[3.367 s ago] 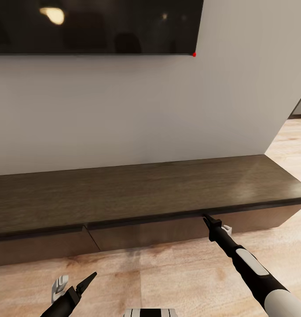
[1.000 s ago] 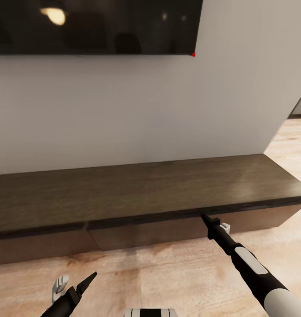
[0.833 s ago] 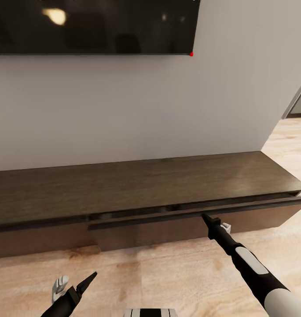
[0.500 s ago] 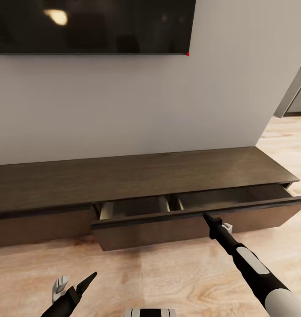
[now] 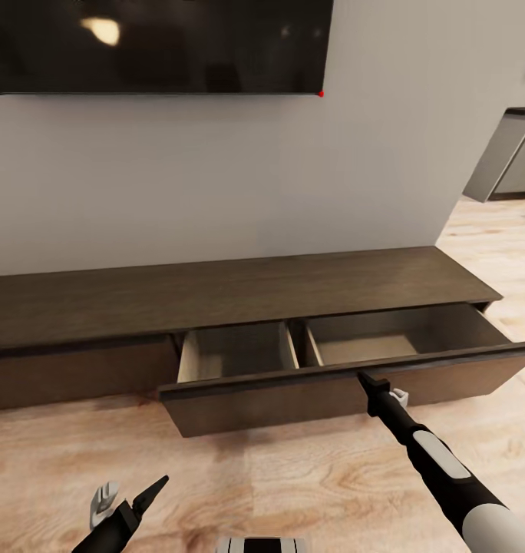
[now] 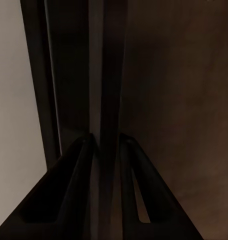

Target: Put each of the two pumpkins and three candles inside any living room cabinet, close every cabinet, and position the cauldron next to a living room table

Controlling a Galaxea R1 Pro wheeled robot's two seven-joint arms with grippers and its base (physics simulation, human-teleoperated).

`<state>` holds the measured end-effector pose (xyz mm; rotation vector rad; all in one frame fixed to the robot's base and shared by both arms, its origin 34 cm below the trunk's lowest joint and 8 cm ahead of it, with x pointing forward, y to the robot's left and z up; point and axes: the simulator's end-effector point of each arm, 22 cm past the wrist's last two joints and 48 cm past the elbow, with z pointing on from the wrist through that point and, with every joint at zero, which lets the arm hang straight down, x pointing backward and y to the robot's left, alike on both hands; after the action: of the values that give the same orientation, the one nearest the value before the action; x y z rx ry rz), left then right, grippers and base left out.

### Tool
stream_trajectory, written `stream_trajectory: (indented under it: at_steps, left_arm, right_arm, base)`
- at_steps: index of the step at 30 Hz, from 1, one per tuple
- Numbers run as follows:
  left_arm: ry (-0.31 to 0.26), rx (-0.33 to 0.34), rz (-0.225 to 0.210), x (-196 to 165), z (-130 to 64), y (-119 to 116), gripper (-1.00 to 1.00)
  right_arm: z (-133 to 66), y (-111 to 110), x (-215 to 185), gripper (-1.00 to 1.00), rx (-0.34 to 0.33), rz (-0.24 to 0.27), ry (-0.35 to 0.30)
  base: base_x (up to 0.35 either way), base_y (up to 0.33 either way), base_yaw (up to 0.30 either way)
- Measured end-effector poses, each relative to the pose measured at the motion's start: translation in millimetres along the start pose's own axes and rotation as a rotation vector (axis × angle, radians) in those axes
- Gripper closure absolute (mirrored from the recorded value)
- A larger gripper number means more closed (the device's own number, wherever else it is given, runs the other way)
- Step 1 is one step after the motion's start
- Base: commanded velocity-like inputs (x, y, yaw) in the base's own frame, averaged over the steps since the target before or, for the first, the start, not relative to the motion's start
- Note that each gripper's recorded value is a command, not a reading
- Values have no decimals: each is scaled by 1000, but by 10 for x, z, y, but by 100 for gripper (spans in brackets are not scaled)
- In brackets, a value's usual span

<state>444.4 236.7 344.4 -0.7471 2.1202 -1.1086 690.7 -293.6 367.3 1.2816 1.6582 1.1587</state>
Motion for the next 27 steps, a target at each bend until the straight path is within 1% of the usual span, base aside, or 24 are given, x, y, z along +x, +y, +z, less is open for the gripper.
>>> stream_trajectory:
  at_steps: [9, 18, 27]
  left_arm:
    - [0, -1, 0, 1, 0, 5, -100]
    - [0, 0, 0, 0, -1, 2, -100]
    - [0, 0, 0, 0, -1, 2, -100]
  right_arm:
    - [0, -1, -32, 100, 1, -6, -14]
    - [-11, -3, -32, 100, -1, 18, 0]
    - [-13, -4, -32, 100, -1, 19, 0]
  base:
    - [-145, 0, 0]
    - [-14, 0, 0]
    - [0, 0, 0]
